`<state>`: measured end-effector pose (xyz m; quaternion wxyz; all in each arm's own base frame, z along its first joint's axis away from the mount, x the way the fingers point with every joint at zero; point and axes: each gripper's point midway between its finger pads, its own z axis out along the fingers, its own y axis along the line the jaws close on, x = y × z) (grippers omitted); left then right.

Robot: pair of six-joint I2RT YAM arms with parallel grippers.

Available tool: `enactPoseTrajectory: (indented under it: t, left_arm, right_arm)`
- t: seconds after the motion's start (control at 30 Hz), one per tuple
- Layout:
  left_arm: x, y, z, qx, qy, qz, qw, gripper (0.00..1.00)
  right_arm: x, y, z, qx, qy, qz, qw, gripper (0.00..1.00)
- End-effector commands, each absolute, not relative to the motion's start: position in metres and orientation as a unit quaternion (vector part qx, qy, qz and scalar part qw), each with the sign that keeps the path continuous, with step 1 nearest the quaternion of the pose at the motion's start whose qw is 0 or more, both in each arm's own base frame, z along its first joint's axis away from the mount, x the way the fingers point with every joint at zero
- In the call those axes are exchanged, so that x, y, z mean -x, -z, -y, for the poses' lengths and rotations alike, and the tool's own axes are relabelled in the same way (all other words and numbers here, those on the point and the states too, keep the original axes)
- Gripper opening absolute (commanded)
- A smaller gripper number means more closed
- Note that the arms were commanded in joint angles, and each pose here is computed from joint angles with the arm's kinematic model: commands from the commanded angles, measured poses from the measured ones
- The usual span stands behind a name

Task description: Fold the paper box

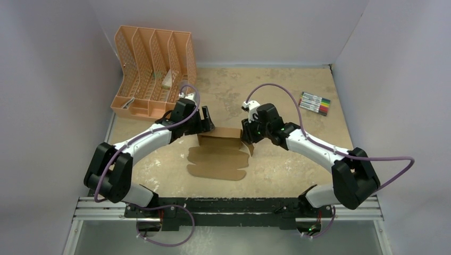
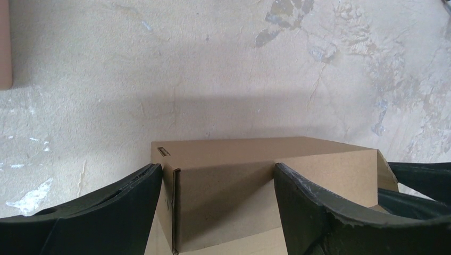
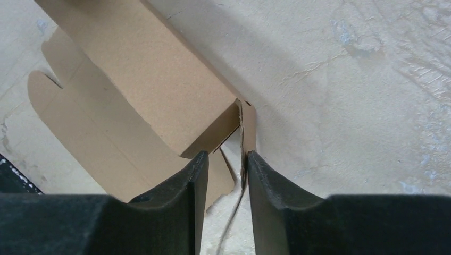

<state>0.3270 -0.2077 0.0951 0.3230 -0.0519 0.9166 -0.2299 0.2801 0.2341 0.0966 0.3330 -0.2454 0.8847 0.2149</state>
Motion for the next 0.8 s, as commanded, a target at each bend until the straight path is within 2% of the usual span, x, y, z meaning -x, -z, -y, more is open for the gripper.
enactPoseTrajectory:
  t: [0.0, 0.2, 0.43, 0.6, 0.77]
  left_arm:
    - [-0.315, -0.101, 0.202, 0.04, 0.221, -0.918, 0.325, 0.76]
    - [-0.305, -0.098, 0.206, 0.06, 0.251, -0.912, 0.318, 0.76]
    - [-0.311, -0.112, 0.223, 0.095, 0.313, -0.886, 0.33, 0.75]
    - [-0.331, -0.139, 0.233, 0.107, 0.345, -0.857, 0.368, 0.75]
    - [-0.347, -0.151, 0.224, 0.119, 0.323, -0.846, 0.407, 0.75]
  right_arm:
    - [-0.278, -0.1, -0.238, 0.236, -0.228, -0.883, 0.336, 0.32]
    - [-0.283, -0.11, -0.259, 0.193, -0.29, -0.87, 0.348, 0.19]
    - [-0.296, -0.124, -0.275, 0.132, -0.341, -0.849, 0.383, 0.1]
    - [-0.324, -0.126, -0.273, 0.121, -0.302, -0.852, 0.409, 0.08]
    - [-0.353, -0.138, -0.275, 0.095, -0.283, -0.843, 0.448, 0.09]
